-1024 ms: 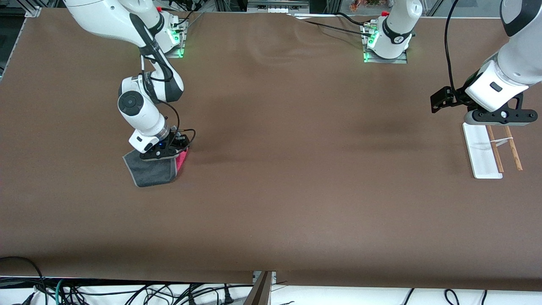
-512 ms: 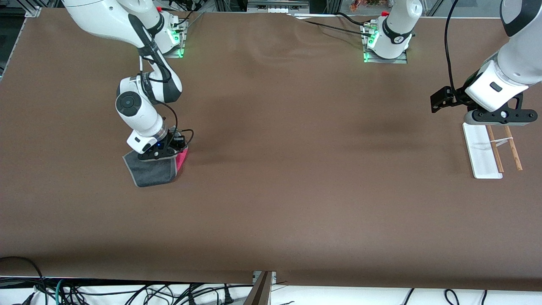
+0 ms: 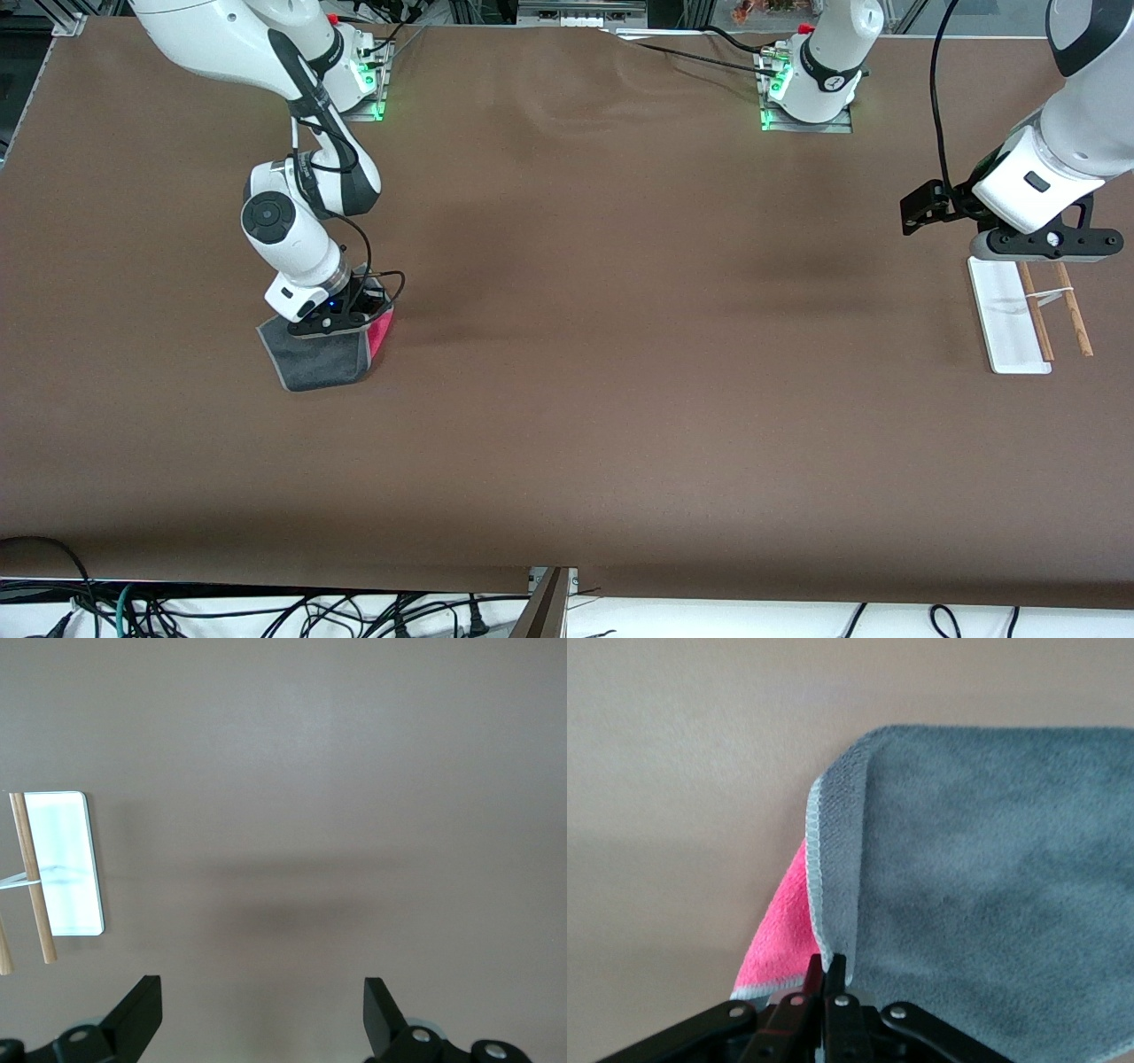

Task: Pass towel and hang on rack
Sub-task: 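Close the right gripper on the grey towel's corner, then lift the towel with the right gripper toward the table's middle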

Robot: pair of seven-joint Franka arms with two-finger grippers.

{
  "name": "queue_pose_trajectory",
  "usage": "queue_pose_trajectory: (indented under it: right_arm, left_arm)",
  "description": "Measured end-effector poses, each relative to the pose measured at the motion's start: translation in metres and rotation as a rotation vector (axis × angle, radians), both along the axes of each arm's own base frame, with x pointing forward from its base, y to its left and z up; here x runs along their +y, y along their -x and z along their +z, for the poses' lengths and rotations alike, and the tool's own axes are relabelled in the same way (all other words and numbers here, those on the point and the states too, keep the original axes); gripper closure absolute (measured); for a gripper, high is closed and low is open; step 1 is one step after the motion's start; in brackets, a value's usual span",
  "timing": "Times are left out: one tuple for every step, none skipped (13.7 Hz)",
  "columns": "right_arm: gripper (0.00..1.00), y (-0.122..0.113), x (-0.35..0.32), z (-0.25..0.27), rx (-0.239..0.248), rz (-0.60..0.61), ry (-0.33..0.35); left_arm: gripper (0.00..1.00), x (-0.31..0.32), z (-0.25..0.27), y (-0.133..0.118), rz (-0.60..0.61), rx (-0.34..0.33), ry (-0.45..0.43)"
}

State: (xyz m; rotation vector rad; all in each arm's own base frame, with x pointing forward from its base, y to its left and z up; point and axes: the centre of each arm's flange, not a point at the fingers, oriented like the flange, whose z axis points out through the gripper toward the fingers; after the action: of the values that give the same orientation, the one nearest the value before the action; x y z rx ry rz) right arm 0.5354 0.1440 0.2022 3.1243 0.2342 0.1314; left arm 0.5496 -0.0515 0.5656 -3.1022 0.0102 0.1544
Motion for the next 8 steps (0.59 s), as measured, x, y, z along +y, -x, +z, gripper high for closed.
queue_pose_trajectory:
  right_arm:
    - [0.98, -0.003, 0.000, 0.003, -0.002, -0.001, 0.000]
    - [0.98, -0.009, 0.001, 0.009, 0.007, -0.003, 0.003]
    - [0.98, -0.016, 0.002, 0.019, 0.029, -0.005, 0.010]
    - [0.98, -0.027, 0.005, 0.034, 0.057, -0.006, 0.019]
    - [0.98, -0.039, 0.008, 0.053, 0.083, -0.008, 0.027]
    - [0.98, -0.051, 0.011, 0.076, 0.111, -0.010, 0.036]
    - [0.98, -0.063, 0.015, 0.101, 0.137, -0.012, 0.044]
    - [0.98, -0.073, 0.018, 0.129, 0.164, -0.014, 0.052]
  left_arm:
    - [0.00, 0.000, 0.000, 0.000, 0.000, 0.000, 0.000]
    - [0.00, 0.000, 0.000, 0.000, 0.000, 0.000, 0.000]
    - [0.00, 0.000, 0.000, 0.000, 0.000, 0.000, 0.000]
    - [0.00, 0.000, 0.000, 0.000, 0.000, 0.001, 0.000]
    - [0.00, 0.000, 0.000, 0.000, 0.000, 0.001, 0.000]
    - [0.00, 0.000, 0.000, 0.000, 0.000, 0.001, 0.000]
    - [0.00, 0.000, 0.000, 0.000, 0.000, 0.001, 0.000]
    - [0.00, 0.000, 0.000, 0.000, 0.000, 0.001, 0.000]
